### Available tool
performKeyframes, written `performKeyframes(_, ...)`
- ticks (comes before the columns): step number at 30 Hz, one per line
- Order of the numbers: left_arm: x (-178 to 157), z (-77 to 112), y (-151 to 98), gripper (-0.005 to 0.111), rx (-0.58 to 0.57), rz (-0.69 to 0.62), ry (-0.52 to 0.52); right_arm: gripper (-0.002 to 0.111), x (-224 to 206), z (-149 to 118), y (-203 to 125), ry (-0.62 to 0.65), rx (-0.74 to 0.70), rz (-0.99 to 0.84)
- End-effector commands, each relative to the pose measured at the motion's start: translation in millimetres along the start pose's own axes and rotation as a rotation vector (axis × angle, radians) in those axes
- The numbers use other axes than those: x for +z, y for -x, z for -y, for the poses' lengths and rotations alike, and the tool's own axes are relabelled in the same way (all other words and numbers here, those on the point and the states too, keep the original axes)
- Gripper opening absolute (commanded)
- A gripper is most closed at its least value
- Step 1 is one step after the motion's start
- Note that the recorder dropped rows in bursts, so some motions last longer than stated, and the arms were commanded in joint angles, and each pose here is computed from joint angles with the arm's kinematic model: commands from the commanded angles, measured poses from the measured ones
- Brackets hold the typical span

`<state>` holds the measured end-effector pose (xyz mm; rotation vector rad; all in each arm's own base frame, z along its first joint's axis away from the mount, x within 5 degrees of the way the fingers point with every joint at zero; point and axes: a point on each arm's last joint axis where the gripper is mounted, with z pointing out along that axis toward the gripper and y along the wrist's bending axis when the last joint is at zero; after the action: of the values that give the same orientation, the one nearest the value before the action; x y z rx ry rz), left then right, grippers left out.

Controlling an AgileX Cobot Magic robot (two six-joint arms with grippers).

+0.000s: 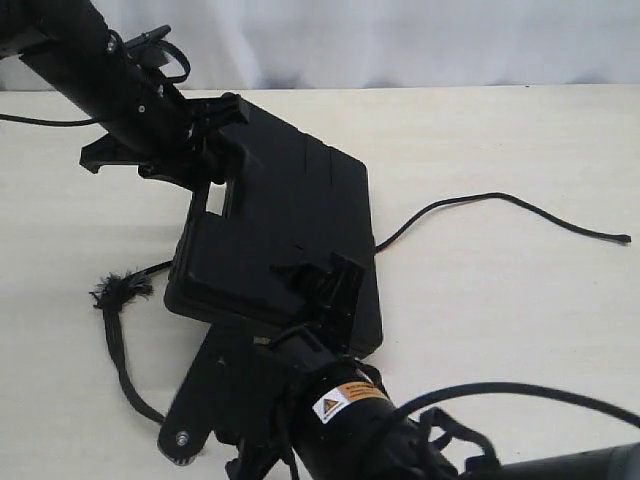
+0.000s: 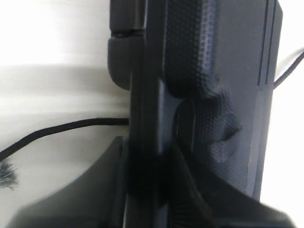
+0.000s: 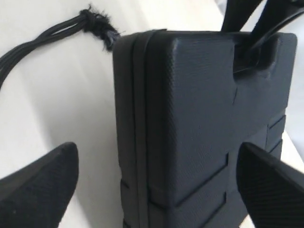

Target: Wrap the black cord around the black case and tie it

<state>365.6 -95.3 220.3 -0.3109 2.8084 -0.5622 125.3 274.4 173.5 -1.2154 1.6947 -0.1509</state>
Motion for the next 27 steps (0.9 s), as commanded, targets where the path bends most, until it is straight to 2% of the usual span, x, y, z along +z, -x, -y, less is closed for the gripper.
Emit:
performKeyframes(1,-11,11.6,5,0.000,-0.063,0.047,-0.091,0.084,15,-10,-4,-0.065,0.073,0.070)
performKeyframes(4,-11,12.3,5,0.000,-0.055,0.047,-0.098,0.084,26,-14,-13,-0.159,0.067,0.061)
performKeyframes(8,-12,13.1,5,0.000,-0.064,0.045,-0.108,0.084,38,-24,-25,-0.211,0.002,0.061)
performKeyframes(12,-12,15.5,4,0.000,-0.079,0.032,-0.134,0.084,47,-26,-38,-0.360,-0.014,0.070)
performKeyframes(16,-12,16.0,3,0.000,-0.086,0.027,-0.140,0.084,54,-32,-45,-0.354,-0.044,0.055)
performKeyframes(21,-12,16.1,2,0.000,-0.087,0.011,-0.140,0.084,65,-20,-56,-0.389,0.006,0.008)
performKeyframes(24,-12,16.1,2,0.000,-0.057,0.013,-0.139,0.072,69,-13,-59,-0.405,0.034,-0.002)
performKeyframes(27,-12,16.2,3,0.000,-0.002,0.033,-0.140,0.041,69,-14,-58,-0.396,0.024,0.013)
